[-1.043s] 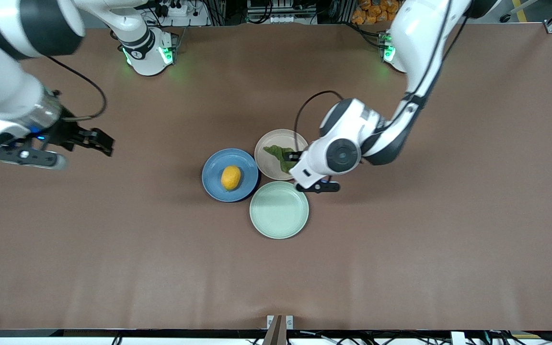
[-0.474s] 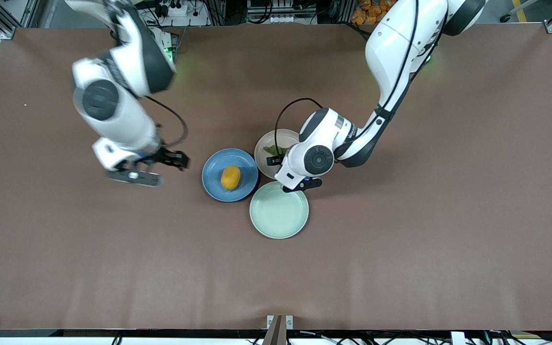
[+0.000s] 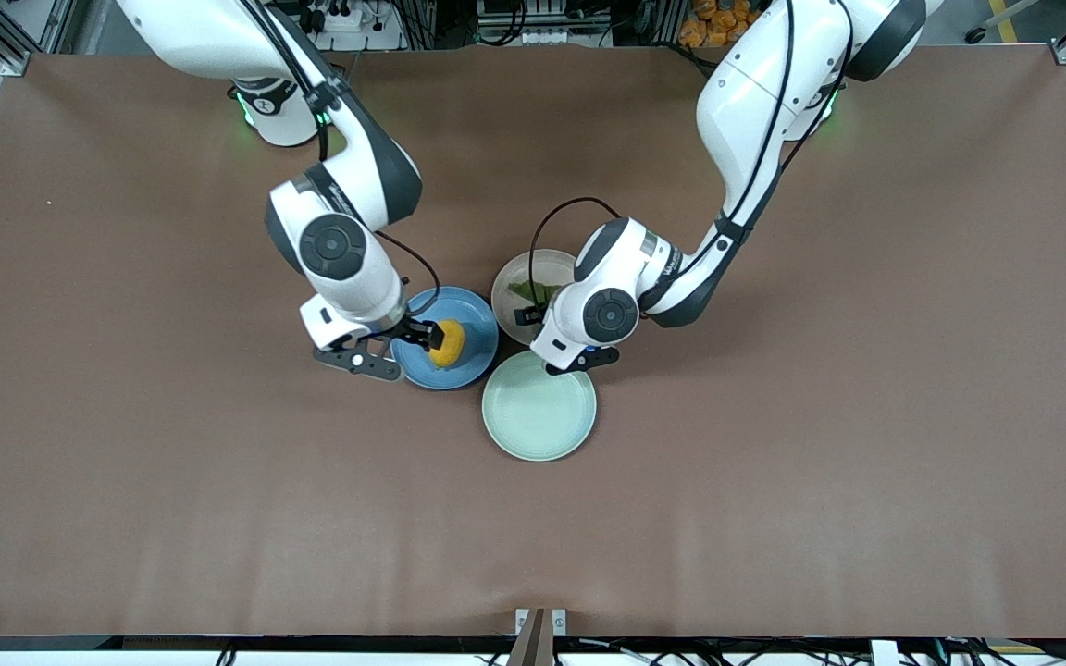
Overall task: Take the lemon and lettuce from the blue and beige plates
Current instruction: 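Close the left gripper on the lettuce while the right gripper grasps the lemon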
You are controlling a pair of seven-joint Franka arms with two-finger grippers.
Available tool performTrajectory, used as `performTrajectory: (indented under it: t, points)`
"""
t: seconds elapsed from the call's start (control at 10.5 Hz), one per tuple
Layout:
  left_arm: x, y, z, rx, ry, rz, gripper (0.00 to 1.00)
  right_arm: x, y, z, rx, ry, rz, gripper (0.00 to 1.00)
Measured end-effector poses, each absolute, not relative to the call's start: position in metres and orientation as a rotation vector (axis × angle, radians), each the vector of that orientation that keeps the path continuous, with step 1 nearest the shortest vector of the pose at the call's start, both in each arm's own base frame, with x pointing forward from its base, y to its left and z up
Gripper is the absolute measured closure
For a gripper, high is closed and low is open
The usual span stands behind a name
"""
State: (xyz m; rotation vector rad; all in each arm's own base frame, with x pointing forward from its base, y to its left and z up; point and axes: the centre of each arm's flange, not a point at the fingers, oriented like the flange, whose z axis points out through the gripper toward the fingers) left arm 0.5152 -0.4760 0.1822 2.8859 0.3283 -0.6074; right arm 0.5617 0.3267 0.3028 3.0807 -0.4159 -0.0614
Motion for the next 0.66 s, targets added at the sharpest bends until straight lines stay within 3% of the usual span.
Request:
performTrajectory:
  t: [0.19,0.66]
  points:
    - [0.517,-0.473,0.174,2.881,0.356,-0.608,0.1,0.557,0.343,0.283,3.091,-0.438,-0.054,0.0]
    - [0.52,-0.473,0.175,2.876,0.377,-0.605,0.79,0.542,0.366,0.24,3.09,-0.435,-0.096,0.01]
